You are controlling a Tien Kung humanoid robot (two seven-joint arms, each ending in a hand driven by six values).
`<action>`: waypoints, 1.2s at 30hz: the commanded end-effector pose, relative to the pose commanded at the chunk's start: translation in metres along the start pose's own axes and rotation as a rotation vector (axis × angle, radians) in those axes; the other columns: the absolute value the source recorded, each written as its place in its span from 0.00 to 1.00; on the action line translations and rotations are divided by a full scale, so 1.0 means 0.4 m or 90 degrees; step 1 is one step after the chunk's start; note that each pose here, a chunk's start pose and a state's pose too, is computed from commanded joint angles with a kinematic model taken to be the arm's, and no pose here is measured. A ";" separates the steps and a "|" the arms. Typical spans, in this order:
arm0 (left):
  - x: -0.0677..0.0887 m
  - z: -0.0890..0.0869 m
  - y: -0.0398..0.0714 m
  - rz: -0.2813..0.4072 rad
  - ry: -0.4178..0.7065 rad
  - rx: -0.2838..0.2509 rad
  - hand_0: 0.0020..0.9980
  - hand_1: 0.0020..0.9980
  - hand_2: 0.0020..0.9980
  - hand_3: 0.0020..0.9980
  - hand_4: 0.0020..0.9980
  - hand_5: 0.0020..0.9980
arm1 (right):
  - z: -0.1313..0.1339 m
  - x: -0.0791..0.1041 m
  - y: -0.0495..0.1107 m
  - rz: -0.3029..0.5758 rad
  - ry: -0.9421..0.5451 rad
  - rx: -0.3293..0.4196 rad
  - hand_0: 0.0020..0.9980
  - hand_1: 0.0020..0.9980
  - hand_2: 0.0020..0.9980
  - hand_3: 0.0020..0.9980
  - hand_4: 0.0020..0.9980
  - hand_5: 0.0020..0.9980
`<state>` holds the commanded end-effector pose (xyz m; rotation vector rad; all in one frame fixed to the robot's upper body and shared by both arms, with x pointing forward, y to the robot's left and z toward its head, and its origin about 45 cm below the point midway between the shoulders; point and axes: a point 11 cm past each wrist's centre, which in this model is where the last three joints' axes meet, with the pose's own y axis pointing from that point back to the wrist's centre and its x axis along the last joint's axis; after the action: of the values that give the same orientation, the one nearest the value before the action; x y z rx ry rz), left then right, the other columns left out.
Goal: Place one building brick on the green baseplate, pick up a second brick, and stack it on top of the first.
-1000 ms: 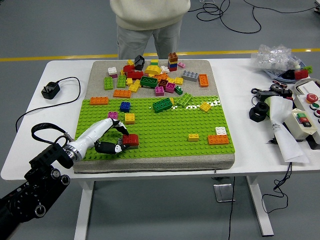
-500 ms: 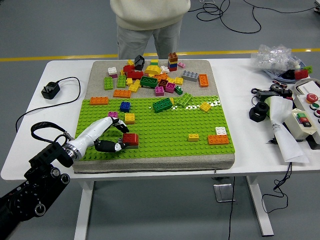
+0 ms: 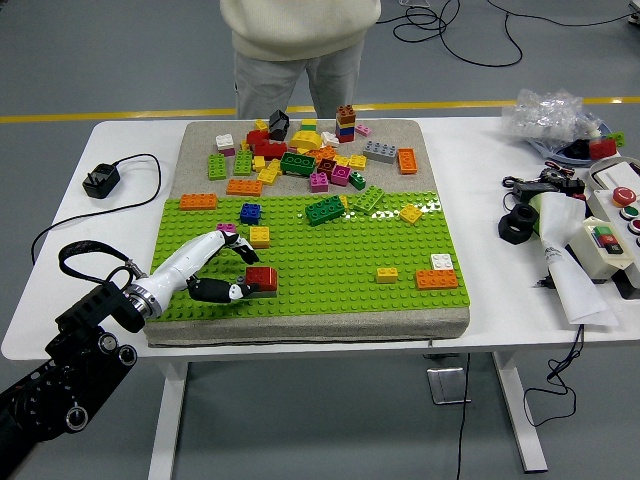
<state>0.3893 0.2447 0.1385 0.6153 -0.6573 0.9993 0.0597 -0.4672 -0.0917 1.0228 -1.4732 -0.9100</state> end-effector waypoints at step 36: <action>0.001 0.031 0.054 -0.035 -0.109 -0.003 1.00 1.00 1.00 0.62 1.00 0.75 | 0.003 0.003 0.000 0.000 -0.002 -0.002 0.76 0.69 0.73 0.70 0.95 0.69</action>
<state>0.3673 0.2448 0.1504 0.7157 -0.7890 0.9000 0.0587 -0.4682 -0.0914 1.0198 -1.4750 -0.9141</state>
